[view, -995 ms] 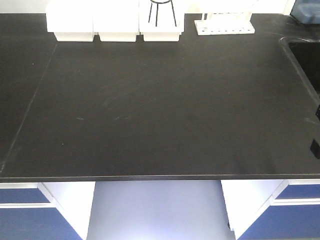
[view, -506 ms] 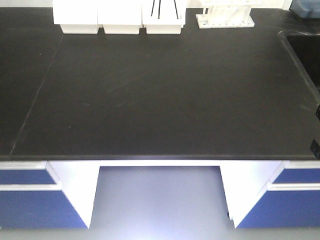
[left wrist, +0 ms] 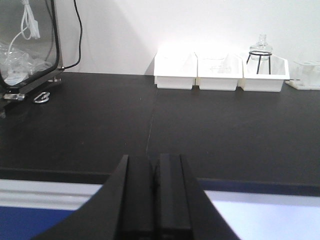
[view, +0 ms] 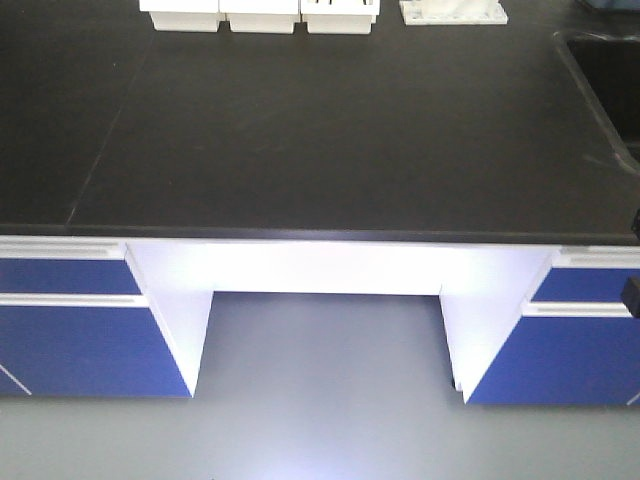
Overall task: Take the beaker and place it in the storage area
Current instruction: 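Drive the base backward and turn toward the other bench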
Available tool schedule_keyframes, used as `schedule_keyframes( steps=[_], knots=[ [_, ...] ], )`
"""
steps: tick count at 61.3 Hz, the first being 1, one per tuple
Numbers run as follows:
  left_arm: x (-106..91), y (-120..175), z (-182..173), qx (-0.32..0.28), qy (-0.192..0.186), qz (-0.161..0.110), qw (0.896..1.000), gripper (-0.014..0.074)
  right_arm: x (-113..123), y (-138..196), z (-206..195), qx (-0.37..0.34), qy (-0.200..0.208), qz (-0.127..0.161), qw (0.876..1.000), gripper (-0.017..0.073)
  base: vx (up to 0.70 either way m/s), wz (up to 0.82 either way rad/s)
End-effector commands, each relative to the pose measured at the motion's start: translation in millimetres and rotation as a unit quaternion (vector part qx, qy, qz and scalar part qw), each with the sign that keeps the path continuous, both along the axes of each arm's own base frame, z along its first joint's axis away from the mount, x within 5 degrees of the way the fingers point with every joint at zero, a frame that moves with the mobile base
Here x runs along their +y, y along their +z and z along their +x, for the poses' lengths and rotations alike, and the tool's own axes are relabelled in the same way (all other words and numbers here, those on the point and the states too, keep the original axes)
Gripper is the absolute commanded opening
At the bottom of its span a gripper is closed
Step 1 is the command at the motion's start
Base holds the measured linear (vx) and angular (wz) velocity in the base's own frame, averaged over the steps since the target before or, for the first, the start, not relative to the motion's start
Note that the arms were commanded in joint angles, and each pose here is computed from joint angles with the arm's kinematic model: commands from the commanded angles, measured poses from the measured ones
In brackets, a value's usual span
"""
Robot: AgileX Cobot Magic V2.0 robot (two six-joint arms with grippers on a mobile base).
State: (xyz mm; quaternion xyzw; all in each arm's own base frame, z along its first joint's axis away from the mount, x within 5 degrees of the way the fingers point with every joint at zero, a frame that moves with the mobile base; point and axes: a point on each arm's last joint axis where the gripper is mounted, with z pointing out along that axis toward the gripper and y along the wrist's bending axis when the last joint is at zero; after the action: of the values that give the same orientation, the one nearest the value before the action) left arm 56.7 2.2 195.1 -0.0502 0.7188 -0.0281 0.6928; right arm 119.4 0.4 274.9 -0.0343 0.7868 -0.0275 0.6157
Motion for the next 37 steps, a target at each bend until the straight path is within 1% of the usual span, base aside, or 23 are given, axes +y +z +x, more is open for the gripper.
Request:
schedule_keyframes(
  steps=[1,37],
  knots=[
    [-1.5,1.2,-0.5,-0.04,-0.009,-0.005,0.999,-0.0008,0.7,17.6,2.7,-0.057,0.005,-0.001,0.998,-0.0001,-0.32,-0.03],
    [-1.5,1.2,-0.5,-0.04,-0.009,-0.005,0.999,-0.0008,0.7,17.5,2.8,-0.057,0.005,-0.001,0.998,-0.0001,-0.36,-0.04]
  ],
)
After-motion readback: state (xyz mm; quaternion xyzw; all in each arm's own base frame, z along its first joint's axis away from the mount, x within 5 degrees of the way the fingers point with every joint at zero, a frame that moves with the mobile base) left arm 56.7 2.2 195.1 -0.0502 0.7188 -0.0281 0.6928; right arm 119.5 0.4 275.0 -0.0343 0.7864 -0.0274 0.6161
